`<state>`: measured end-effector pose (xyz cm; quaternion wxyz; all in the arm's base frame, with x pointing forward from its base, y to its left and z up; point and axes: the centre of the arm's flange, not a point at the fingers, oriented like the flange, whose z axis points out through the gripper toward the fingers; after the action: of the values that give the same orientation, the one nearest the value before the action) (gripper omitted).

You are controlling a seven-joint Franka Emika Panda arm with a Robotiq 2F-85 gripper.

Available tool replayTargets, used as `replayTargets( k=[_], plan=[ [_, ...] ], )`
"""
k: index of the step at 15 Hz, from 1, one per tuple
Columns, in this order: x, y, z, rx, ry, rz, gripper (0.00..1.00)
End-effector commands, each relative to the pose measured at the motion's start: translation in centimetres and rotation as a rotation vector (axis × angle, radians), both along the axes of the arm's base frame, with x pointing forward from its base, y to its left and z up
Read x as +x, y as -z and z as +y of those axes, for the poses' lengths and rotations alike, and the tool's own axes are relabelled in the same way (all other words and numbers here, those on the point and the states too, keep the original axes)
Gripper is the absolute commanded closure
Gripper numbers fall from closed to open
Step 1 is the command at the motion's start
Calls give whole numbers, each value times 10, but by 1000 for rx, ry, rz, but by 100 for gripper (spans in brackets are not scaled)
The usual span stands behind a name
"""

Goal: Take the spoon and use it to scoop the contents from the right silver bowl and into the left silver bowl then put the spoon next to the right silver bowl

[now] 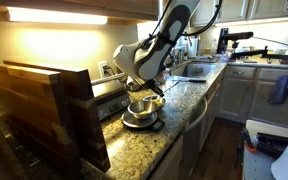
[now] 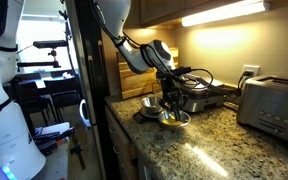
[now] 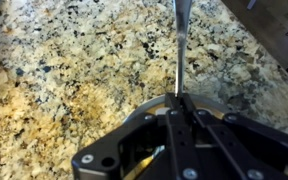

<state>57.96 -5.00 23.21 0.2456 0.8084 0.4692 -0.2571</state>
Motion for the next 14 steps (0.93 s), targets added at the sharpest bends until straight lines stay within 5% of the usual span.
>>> replayTargets(
  k=[1, 14],
  plan=[
    [-22, -22, -8, 37, 23, -69, 98],
    [-32, -59, 16, 70, -15, -158, 98]
  ],
)
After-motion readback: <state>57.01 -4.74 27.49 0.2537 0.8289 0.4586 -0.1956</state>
